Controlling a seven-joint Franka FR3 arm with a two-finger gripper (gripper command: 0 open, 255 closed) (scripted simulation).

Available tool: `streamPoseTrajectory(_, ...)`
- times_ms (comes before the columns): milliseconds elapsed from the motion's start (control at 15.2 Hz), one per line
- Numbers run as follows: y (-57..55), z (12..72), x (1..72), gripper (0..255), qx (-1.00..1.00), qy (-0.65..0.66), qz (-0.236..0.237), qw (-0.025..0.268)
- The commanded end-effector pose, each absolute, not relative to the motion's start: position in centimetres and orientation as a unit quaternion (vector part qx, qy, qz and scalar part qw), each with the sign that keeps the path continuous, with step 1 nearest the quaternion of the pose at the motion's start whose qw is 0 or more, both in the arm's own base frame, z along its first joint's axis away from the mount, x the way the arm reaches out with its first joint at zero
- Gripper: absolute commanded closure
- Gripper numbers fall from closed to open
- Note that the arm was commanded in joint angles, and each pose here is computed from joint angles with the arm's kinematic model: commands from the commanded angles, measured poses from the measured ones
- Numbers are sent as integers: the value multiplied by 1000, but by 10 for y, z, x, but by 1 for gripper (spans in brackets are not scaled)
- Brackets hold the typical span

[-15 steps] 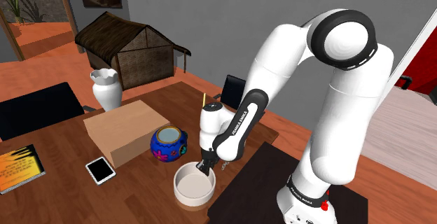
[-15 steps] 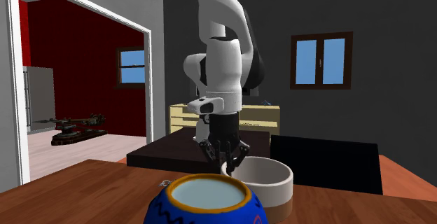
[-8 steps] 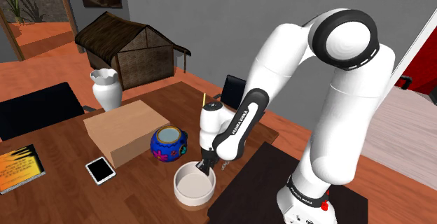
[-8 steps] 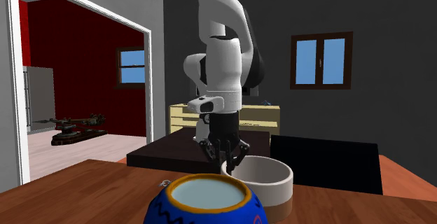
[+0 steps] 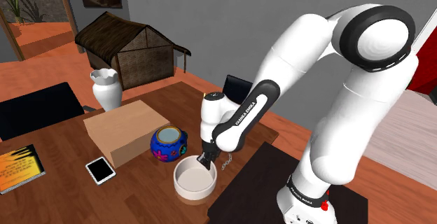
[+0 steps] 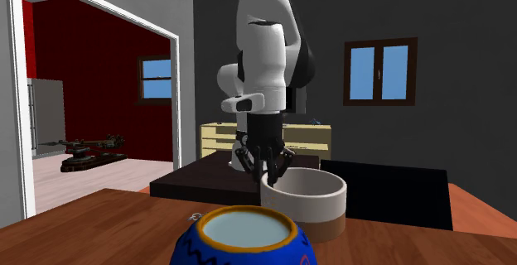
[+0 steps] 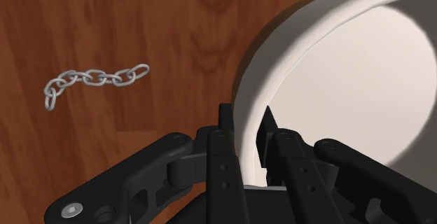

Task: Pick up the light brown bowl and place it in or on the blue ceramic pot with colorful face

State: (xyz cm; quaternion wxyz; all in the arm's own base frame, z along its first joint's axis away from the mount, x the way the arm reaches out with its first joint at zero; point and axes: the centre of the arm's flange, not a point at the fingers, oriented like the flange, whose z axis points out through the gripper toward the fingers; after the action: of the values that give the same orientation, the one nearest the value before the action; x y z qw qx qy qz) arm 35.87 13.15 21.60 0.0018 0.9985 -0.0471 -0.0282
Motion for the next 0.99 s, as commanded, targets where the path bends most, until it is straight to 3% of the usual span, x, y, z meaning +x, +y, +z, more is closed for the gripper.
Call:
streamPoseTrajectory(0,133,226,359,255,998,-47,-28,2)
streamPoseTrajectory(924,133,300,359,255,998,-47,-28,2)
